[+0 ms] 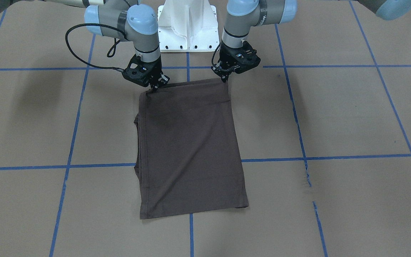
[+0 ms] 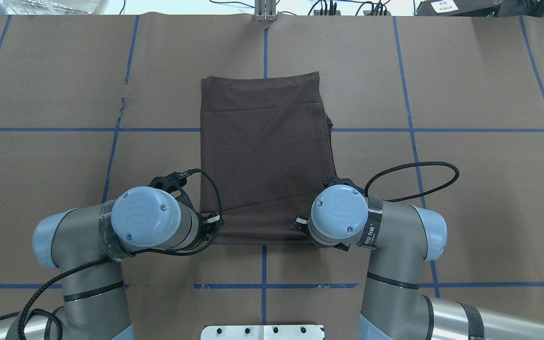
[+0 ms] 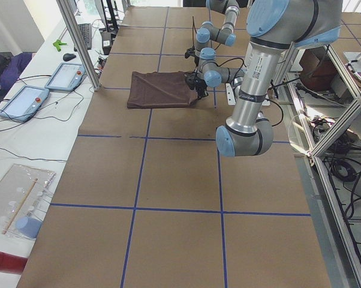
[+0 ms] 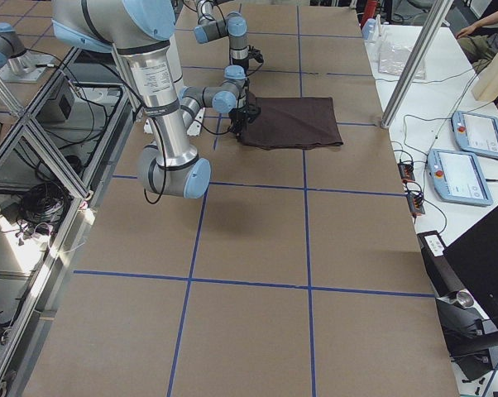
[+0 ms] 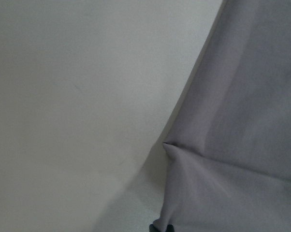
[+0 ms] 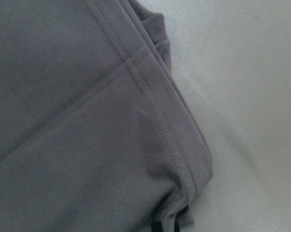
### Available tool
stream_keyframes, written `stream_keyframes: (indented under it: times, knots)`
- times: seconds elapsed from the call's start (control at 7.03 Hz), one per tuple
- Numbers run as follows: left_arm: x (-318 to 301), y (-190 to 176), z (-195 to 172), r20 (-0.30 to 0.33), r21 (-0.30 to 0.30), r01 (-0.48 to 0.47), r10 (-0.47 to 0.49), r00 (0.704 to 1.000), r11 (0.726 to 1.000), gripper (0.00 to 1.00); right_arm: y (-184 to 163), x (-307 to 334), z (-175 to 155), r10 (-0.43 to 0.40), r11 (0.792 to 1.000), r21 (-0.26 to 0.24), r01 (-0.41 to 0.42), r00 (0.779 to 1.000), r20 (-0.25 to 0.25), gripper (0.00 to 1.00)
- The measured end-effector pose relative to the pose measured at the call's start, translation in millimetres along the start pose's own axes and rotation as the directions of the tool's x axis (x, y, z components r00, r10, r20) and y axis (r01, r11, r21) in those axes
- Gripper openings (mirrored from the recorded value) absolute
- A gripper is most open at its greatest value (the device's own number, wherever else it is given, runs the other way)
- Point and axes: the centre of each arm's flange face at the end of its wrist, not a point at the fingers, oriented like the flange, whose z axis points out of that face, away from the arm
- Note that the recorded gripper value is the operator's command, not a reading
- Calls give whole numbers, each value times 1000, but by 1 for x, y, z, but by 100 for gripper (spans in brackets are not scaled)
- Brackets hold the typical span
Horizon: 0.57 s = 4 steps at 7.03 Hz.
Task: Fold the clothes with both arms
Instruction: 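Grasp the shirt's near end with both grippers, then lift the near end with both grippers and fold it away from the robot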
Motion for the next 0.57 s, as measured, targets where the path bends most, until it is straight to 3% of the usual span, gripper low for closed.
stream_keyframes:
  times: [0.28,0.57]
  knots:
    - [-1,2,-8,-14,-5,-3,3,1000,1000,0,-3,-5,-26,1,1000,-19,0,998,67,0]
    - [-9,16,-33,-31,-26,-20,19,999,999,0,3,8,-60,-9,996,-82,19,993,119,0]
